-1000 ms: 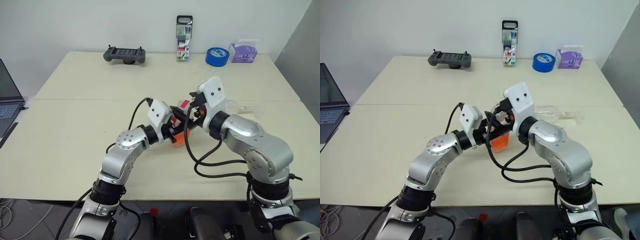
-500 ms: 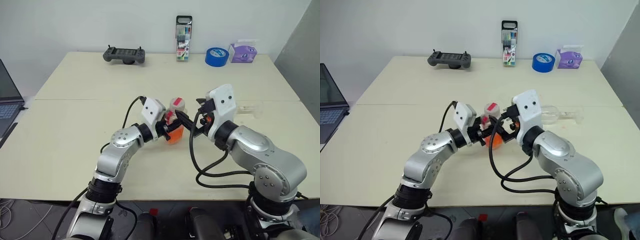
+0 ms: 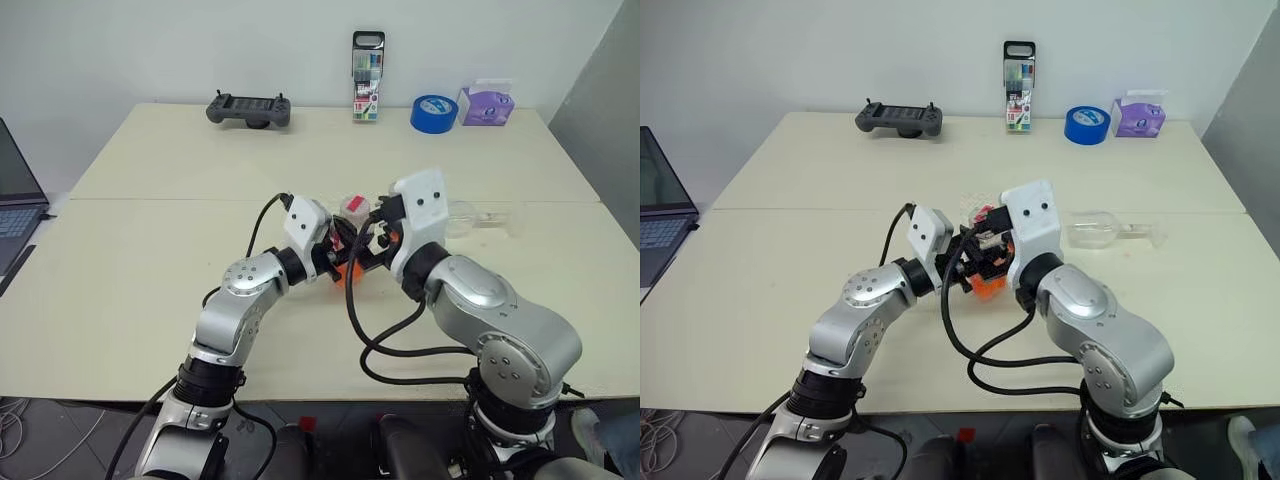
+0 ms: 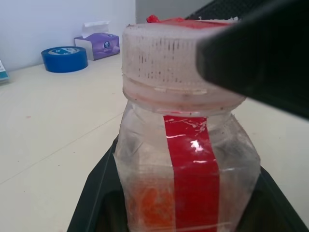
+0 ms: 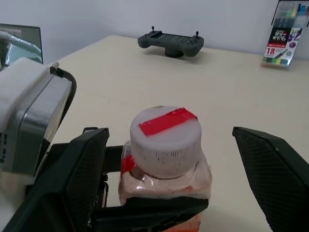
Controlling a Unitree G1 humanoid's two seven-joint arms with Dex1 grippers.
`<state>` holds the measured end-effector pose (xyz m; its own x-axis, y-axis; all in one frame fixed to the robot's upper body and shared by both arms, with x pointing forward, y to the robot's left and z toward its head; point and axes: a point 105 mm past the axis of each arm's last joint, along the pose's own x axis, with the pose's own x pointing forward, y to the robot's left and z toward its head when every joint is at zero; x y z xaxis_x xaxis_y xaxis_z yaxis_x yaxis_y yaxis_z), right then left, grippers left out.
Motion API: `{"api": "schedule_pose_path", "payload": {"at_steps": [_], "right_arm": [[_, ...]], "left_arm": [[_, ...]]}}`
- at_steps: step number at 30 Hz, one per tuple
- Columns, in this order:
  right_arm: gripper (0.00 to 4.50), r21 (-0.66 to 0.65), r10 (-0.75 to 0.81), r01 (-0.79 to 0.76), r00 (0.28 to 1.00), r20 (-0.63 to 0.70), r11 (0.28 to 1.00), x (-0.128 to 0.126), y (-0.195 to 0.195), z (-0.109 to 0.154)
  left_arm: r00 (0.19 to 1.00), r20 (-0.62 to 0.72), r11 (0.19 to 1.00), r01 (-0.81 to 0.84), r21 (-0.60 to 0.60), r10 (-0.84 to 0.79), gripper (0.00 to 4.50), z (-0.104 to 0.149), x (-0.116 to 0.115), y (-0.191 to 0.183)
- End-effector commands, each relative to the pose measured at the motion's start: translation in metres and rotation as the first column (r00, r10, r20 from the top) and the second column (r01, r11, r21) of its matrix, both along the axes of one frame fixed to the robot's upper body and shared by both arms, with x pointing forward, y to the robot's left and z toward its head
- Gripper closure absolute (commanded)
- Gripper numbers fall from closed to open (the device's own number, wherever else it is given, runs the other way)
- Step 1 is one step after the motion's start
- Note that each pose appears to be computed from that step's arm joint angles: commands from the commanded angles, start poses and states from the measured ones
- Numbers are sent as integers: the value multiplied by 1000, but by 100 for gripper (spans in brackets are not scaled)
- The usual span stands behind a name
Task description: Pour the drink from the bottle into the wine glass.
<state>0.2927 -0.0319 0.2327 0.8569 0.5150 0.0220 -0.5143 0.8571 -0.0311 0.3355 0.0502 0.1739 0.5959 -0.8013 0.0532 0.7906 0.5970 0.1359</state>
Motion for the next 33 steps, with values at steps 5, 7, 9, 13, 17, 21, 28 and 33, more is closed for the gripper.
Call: {"api": "schedule_pose_path", "payload": {"at_steps": [5,7,9,13,17,21,28,33], "right_arm": [[202,-24,-5,6,999,32,1000,3,3,7],[268,-23,-14,14,999,32,1000,5,1,8],[268,-26,-4,5,999,34,1000,7,0,8],[268,-42,112,-110,993,32,993,16,-4,4],[268,-37,584,-583,808,78,811,11,-12,12],[268,-116,665,-656,740,96,746,42,-36,22],[268,-221,724,-704,690,13,675,61,-41,20],[133,-217,751,-733,660,-2,644,57,-43,20]], "left_arm": [[998,68,1000,6,-20,-5,276,15,-5,-1],[998,69,1000,6,-21,-5,276,15,-5,-2],[998,70,1000,4,-22,-3,276,16,-5,-2],[997,71,1000,-1,-25,2,276,18,-2,-3],[997,74,1000,13,-24,-11,277,19,-4,-7],[997,78,1000,20,-19,-18,277,21,-5,-7],[996,86,1000,-18,-16,19,277,23,-5,0],[996,81,1000,-25,-19,26,277,21,-7,0]]}}
